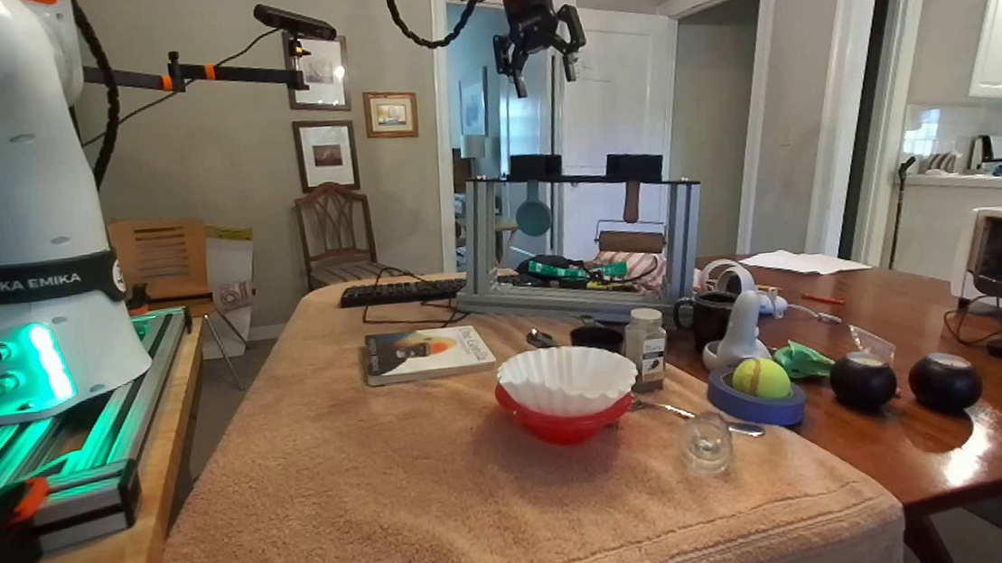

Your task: Remove the wooden roller from the silver platform and use it to push some of the items on the right side of the table forward

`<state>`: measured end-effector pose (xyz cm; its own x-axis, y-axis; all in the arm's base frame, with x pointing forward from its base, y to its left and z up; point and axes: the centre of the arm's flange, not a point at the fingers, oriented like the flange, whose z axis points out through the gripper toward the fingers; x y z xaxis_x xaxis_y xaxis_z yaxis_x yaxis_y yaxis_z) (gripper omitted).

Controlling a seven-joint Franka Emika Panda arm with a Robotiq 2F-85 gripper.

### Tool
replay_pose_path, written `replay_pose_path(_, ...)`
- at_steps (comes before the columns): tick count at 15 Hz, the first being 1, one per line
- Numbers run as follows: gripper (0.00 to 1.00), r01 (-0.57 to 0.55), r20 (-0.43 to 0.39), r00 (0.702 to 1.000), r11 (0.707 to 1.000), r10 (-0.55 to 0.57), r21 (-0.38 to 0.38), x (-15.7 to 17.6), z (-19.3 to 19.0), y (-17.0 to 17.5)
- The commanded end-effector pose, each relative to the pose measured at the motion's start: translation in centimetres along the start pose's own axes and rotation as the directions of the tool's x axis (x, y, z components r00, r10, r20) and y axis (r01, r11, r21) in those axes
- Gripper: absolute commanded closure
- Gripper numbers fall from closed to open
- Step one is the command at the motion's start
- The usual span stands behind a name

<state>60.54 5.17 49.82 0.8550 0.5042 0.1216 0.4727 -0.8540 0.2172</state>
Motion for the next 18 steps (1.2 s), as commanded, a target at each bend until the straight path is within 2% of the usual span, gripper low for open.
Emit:
replay_pose_path(1, 0.00, 0.111, 0.011, 0.994, 0.994, -0.111, 0.003, 2.1, 0.1, 1.9)
replay_pose_path(2, 0.00, 0.160, 0.024, 0.987, 0.987, -0.159, -0.005, 3.1, -0.2, 2.5)
replay_pose_path(4, 0.00, 0.266, 0.055, 0.962, 0.964, -0.267, 0.027, 5.4, -0.6, 3.4)
replay_pose_path(8, 0.00, 0.433, 0.145, 0.889, 0.900, -0.434, 0.036, 9.9, -0.5, 4.5)
replay_pose_path(10, 0.00, 0.511, 0.143, 0.849, 0.859, -0.508, 0.021, 11.5, 0.2, 5.0)
replay_pose_path(12, 0.00, 0.573, 0.098, 0.815, 0.820, -0.570, 0.002, 13.3, 1.5, 5.8)
replay_pose_path(13, 0.00, 0.573, 0.088, 0.817, 0.819, -0.570, -0.012, 14.1, 2.2, 6.3)
replay_pose_path(18, 0.00, 0.488, 0.078, 0.872, 0.869, -0.482, -0.079, 16.6, 4.8, 8.9)
